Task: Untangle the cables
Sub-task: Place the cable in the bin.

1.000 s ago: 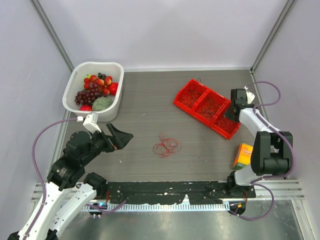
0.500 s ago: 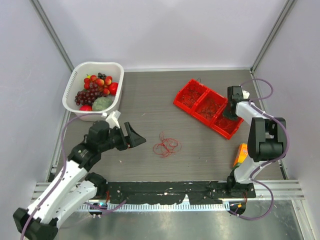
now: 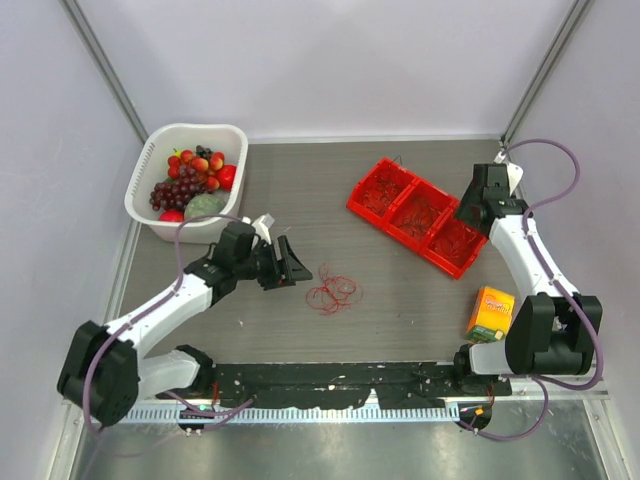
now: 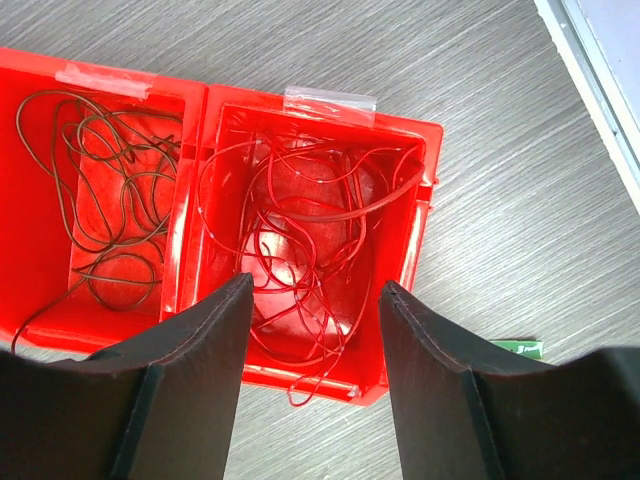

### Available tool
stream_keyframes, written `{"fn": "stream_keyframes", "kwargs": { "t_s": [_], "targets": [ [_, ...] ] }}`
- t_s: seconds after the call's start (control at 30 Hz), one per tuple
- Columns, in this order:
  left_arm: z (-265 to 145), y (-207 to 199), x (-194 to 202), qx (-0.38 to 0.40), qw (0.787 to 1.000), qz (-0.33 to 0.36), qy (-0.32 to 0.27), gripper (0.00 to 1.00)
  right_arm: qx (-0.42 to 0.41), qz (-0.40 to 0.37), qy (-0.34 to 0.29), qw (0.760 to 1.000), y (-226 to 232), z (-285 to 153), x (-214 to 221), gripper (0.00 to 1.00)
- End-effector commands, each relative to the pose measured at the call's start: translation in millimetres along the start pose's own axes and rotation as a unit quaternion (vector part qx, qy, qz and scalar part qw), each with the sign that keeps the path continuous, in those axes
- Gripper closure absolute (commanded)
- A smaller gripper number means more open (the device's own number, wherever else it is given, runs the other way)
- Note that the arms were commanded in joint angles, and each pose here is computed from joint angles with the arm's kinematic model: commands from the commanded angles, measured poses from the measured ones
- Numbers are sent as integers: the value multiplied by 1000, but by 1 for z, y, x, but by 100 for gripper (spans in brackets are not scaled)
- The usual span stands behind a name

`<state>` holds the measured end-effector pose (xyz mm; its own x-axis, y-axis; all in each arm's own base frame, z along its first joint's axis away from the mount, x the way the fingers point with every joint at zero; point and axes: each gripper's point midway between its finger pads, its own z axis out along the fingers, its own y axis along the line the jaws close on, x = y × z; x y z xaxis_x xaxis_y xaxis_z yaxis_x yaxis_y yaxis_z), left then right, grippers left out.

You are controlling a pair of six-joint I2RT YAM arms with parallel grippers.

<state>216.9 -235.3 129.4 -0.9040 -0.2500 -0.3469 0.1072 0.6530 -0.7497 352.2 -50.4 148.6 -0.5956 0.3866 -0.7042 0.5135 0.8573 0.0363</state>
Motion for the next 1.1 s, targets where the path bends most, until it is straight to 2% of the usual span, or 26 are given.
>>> {"fn": "stream_keyframes", "kwargs": {
  "t_s": [0.0,0.07,0.13,0.2,0.23,0.33,0.4,0.53,0.67,0.73,0.87,0.9,0.93,1.0,1.03,1.07],
  "targets": [
    [16,-24,-22,43,998,39,-17,35,-7,-20,-19,1000,2,-16,-14,41],
    [25,-21,-23,39,998,38,-10,33,-51,-42,-25,998,27,-28,-12,41],
    [34,-19,-24,36,999,39,-5,31,-129,-88,-18,988,74,-50,8,41],
    [42,-17,-25,31,999,39,4,31,-228,-117,10,967,117,-70,40,42],
    [49,-12,-23,24,999,36,15,31,-296,-120,37,947,140,-87,59,42],
    [67,-10,-26,22,999,43,26,34,-403,-152,69,900,177,-118,114,42],
    [77,-5,-29,12,998,51,34,36,-430,-172,99,881,187,-122,146,42],
    [96,14,-29,-21,997,52,57,41,-446,-202,153,858,190,-116,195,43],
    [109,26,-24,-36,995,50,74,43,-463,-218,182,840,191,-111,226,45],
    [112,27,-19,-38,995,49,81,48,-464,-225,186,837,193,-108,236,47],
    [113,24,-14,-38,994,54,83,61,-470,-234,207,826,198,-104,254,60],
    [111,21,-14,-35,995,55,81,62,-473,-236,209,823,200,-106,256,71],
    [109,19,-13,-35,995,55,81,62,-472,-241,215,820,200,-107,261,76],
    [103,17,-15,-37,995,57,72,60,-467,-251,213,820,200,-110,262,95],
    [98,15,-15,-36,995,61,68,56,-457,-254,206,827,199,-107,260,99],
    [92,13,-16,-36,995,64,60,51,-453,-260,202,828,197,-111,258,99]
  ]
}}
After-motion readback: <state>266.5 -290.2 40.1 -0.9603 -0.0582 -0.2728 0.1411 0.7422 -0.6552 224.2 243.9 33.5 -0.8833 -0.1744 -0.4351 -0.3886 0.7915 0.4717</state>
